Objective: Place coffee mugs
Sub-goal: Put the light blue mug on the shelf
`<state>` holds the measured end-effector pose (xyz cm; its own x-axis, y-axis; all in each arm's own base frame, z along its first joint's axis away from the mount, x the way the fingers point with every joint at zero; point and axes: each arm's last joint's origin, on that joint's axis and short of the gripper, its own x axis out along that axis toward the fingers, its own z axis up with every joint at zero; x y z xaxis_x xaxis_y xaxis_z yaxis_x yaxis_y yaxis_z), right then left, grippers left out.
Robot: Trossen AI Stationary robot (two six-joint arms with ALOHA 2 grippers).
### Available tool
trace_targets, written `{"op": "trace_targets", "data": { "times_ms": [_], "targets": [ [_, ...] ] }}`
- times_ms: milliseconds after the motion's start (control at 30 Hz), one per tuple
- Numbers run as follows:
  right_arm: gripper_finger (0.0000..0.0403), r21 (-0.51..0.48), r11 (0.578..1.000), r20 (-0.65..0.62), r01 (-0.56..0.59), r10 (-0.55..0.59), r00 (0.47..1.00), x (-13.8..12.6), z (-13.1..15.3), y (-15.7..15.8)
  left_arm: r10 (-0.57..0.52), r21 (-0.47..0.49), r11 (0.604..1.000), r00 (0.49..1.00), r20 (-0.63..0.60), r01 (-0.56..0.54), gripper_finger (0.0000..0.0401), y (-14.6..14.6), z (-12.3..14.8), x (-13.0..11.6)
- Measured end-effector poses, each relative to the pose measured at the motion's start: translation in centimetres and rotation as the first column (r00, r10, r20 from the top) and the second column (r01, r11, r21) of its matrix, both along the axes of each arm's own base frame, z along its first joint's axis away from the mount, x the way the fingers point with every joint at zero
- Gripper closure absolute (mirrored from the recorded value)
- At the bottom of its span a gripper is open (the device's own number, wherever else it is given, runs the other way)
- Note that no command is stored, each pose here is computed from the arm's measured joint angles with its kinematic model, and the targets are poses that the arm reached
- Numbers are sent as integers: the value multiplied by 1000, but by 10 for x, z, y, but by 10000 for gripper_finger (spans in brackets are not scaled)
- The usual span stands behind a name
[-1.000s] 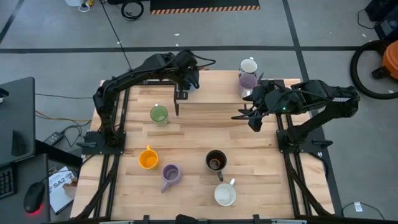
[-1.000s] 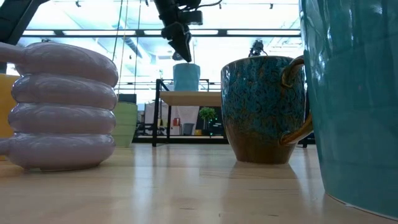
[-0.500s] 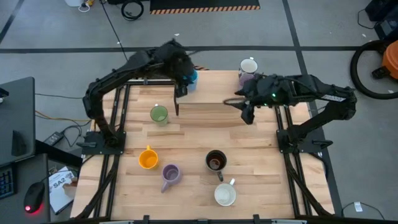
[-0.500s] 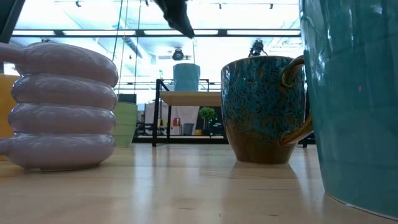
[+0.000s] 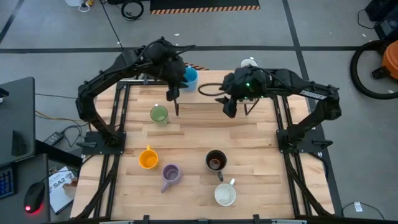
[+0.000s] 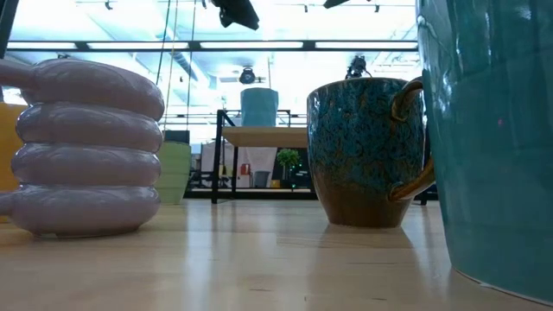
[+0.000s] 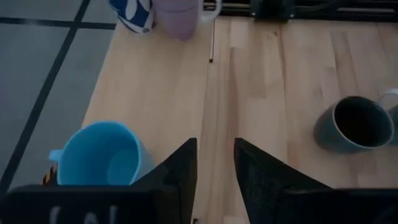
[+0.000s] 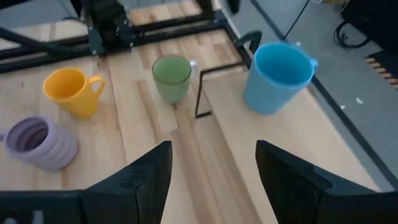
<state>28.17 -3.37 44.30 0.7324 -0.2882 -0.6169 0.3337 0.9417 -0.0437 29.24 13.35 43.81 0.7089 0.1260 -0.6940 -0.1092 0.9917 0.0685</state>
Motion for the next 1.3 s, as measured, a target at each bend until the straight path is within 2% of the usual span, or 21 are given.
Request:
{"op": "trace_targets", "data": {
  "times_ms": [233, 467, 567, 700, 967, 1300],
  "targets": [
    [166, -39, 999, 125, 7, -2, 992, 8, 19, -13, -31, -5, 1000, 999, -43, 30, 318, -15, 6, -15],
    [166, -77, 997, 298, 27, -3, 955, 20, 32, -26, -30, 9, 999, 999, -30, 30, 338, -22, 7, -38],
    [166, -93, 995, 283, 26, 1, 959, 32, 24, -30, 3, -8, 1000, 1000, 9, -3, 344, -28, -11, -49],
    [166, -55, 998, 268, 7, 8, 963, 46, 14, -36, 76, -77, 995, 987, 142, -66, 346, -40, -24, -69],
    [172, 24, 998, 205, -60, 54, 977, 72, -17, -65, 189, -90, 981, 952, 242, -172, 346, -59, -41, -104],
    [172, 8, 994, 199, -104, 101, 975, 85, -36, -103, 275, -91, 962, 897, 346, -259, 346, -64, -64, -121]
  ]
}}
